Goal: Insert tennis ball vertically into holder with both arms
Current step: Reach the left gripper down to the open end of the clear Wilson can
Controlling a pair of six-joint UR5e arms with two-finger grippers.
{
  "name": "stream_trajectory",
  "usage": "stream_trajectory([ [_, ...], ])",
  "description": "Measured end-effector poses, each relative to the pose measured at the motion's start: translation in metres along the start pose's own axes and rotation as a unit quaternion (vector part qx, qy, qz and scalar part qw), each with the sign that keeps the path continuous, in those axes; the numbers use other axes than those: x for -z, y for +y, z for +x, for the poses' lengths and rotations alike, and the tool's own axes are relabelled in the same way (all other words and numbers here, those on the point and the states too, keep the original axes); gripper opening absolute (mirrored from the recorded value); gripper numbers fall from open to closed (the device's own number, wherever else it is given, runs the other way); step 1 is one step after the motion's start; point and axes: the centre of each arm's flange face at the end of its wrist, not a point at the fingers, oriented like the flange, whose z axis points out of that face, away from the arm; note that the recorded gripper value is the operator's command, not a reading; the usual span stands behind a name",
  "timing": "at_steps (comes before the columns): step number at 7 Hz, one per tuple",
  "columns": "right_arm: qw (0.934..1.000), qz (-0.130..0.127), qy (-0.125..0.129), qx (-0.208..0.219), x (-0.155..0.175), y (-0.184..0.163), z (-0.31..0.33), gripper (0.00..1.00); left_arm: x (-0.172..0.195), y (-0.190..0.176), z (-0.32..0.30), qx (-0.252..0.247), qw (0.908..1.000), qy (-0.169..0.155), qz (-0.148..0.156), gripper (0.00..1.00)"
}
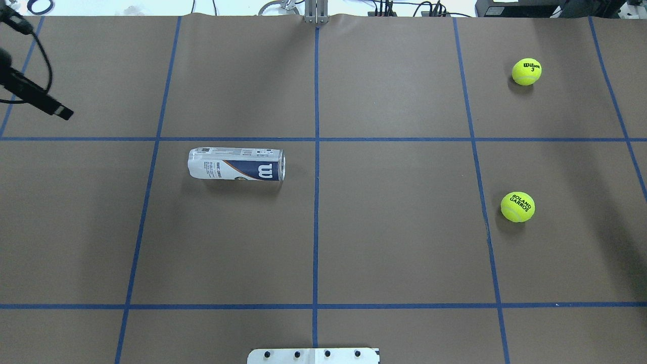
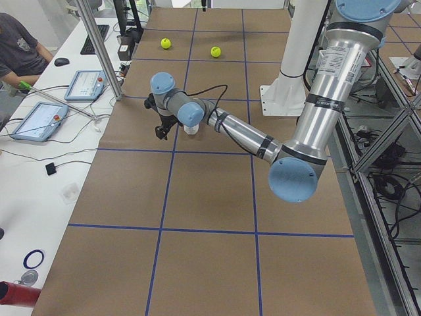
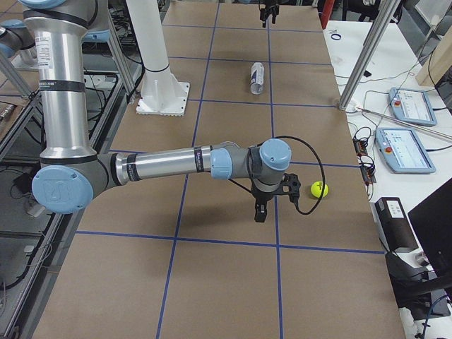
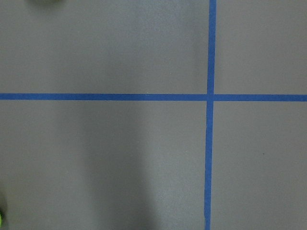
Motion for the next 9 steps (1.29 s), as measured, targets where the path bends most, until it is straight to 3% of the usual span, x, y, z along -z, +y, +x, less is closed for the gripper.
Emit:
stream_trajectory([
  [3, 1.0, 0.001, -0.004, 0.001, 0.001, 0.0, -0.002, 1.0, -0.04, -0.089, 0.126, -0.038, 0.9991, 0.013, 0.011, 0.99],
  [5, 1.0, 0.001, -0.006, 0.001, 0.002, 0.0, -0.003, 1.0, -0.068, -0.114, 0.194, -0.124, 0.992, 0.018, 0.012, 0.99],
  [7, 1.0, 0.001, -0.006, 0.0, 0.003, 0.0, -0.003, 1.0, -0.088, -0.116, 0.222, -0.239, 0.971, 0.019, 0.002, 0.99],
  [9, 1.0, 0.001, -0.009, 0.0, 0.003, 0.0, -0.004, 1.0, -0.11, -0.125, 0.239, -0.333, 0.9424, -0.026, -0.011, 0.99],
])
